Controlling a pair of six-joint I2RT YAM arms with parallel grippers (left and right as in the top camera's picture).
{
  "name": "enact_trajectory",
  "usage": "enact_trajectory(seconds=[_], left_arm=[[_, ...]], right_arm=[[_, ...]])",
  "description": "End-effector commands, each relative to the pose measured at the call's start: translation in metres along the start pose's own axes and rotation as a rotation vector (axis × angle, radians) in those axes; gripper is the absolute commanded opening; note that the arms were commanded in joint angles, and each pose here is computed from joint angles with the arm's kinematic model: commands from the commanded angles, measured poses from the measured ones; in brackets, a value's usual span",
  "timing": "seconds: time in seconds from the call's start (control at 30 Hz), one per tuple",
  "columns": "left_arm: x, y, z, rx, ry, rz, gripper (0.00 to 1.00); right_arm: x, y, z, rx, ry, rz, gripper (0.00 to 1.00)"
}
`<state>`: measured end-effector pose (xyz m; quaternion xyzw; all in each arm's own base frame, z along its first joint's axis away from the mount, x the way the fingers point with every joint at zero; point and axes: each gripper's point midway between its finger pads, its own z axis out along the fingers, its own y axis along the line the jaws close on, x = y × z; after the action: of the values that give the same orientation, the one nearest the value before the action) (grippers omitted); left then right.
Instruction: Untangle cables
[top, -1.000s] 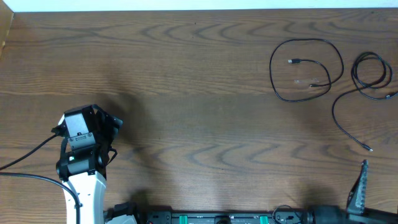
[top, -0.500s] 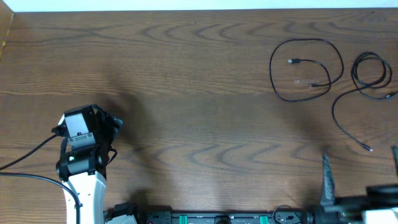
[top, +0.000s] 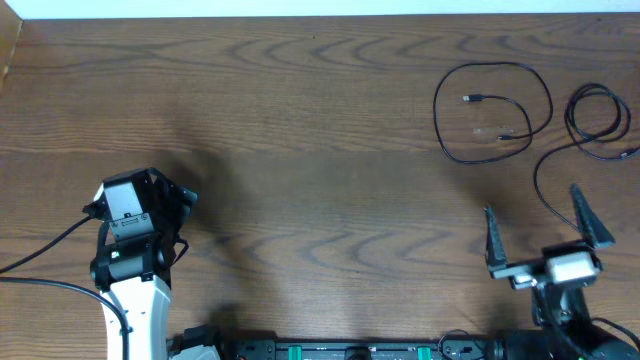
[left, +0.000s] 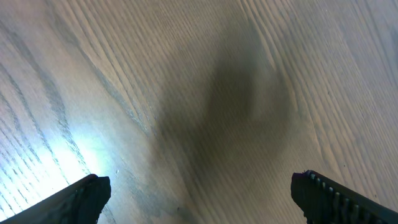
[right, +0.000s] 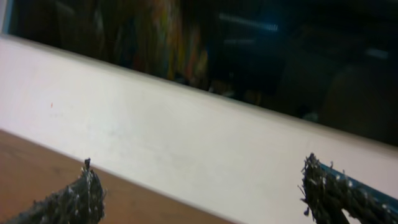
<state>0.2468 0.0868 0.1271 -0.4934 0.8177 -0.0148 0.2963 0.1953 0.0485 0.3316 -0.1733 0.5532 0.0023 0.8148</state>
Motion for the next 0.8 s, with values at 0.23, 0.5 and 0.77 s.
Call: enact_trajectory(seconds=[0.23,0.5,0.77], left_arm=[[-0.003,-0.001,-0.003,0.004,-0.01,-0.004,0.99],[-0.003,-0.001,-0.003,0.004,-0.01,-0.004,0.99],[-0.003,-0.001,-0.003,0.004,-0.01,-0.004,0.99]], right_arm=[[0.075,-0.001,0.003,0.08,0.045,0.159,0.99],[0.113,-0.002,-0.001,0.123,0.131,0.209,0.99],[0.136,-0.003,-0.006,0.15,0.228,0.224,0.99]])
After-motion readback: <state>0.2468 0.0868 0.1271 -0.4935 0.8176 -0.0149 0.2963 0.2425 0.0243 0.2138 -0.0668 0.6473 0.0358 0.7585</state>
